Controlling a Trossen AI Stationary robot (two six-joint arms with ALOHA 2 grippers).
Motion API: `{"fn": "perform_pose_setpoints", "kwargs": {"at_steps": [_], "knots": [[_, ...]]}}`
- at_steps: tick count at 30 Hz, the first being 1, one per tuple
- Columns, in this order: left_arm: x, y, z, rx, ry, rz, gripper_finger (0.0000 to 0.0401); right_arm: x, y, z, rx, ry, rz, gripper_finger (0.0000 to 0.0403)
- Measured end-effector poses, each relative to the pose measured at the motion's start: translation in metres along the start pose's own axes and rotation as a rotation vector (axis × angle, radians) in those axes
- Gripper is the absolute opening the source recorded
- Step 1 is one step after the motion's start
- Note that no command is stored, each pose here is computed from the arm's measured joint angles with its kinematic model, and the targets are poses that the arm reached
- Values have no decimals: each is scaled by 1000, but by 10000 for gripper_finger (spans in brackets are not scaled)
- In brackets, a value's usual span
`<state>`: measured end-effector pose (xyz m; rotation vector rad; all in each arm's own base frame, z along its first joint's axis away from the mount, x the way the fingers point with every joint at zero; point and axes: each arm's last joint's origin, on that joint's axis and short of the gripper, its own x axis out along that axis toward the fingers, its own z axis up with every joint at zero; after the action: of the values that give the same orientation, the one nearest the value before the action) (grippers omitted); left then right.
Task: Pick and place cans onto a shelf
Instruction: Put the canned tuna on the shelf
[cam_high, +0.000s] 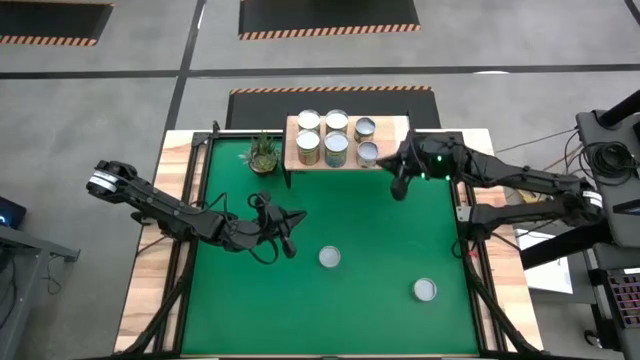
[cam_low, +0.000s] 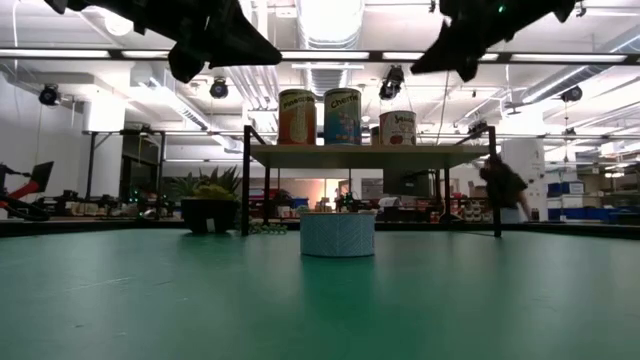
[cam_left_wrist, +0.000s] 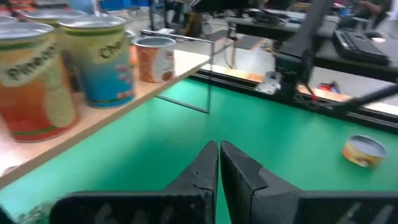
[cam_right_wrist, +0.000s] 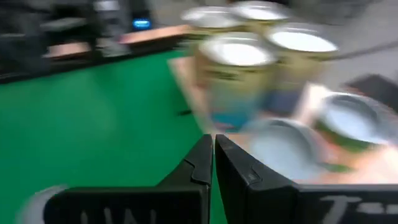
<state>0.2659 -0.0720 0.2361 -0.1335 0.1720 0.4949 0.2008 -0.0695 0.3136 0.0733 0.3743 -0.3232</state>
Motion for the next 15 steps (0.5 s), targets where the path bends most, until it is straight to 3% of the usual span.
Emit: {"fn": "perform_pose_setpoints", "kwargs": {"at_steps": [3, 10, 15], "knots": [[0, -2, -1, 28, 25, -82, 0, 0, 24, -1, -14, 5, 149, 9], [-2, -15, 5, 197, 142, -401, 0, 4, 88, -16, -25, 115, 394, 9], [-5, -14, -2, 267, 309, -431, 0, 14, 125, -46, -49, 336, 466, 9]]}}
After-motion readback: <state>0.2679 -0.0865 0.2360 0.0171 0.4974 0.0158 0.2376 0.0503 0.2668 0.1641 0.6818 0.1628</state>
